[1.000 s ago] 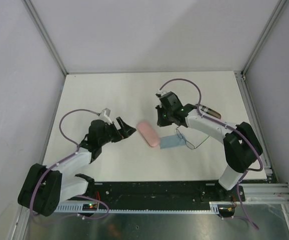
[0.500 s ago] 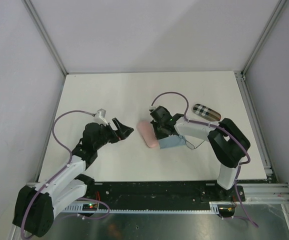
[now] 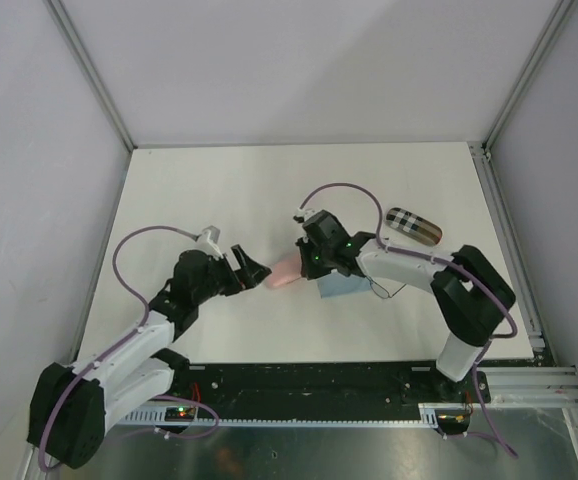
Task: Organize the sunglasses
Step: Pick up the sunglasses case from the center of the board.
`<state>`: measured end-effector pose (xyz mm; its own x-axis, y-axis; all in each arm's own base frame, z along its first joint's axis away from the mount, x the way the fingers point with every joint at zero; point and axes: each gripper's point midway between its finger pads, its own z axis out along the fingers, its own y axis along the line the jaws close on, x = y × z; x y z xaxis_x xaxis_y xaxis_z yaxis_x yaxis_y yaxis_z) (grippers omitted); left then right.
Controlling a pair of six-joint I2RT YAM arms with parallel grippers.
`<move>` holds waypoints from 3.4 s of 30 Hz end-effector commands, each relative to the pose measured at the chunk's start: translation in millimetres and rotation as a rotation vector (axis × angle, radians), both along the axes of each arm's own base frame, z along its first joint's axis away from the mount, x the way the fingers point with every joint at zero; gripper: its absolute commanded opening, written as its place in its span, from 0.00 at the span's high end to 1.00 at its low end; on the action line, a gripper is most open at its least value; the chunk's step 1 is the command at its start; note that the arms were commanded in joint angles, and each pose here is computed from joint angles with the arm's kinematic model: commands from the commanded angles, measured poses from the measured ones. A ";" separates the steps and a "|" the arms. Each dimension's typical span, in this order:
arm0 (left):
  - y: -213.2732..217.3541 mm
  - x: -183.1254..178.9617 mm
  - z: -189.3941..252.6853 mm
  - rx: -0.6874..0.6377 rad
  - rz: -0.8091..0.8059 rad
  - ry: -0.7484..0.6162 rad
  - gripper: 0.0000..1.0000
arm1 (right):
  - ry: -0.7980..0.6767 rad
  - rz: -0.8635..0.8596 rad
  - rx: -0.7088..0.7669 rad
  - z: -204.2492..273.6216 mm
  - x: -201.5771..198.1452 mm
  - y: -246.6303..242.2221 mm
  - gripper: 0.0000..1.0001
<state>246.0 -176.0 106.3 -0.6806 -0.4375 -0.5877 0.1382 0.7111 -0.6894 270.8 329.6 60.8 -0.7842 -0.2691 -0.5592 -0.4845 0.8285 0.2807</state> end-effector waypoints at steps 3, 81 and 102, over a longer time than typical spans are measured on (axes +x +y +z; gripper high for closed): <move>-35.0 -3.3 9.7 0.061 -0.090 -0.037 0.00 | -0.084 -0.068 0.150 46.0 17.6 -27.6 0.97; -90.1 9.4 35.0 0.267 -0.247 -0.043 0.00 | -0.211 0.034 -0.315 27.5 200.3 -298.2 0.01; -90.2 18.9 48.5 0.249 -0.244 -0.065 0.00 | -0.036 0.154 -0.400 -18.4 171.6 -304.5 0.08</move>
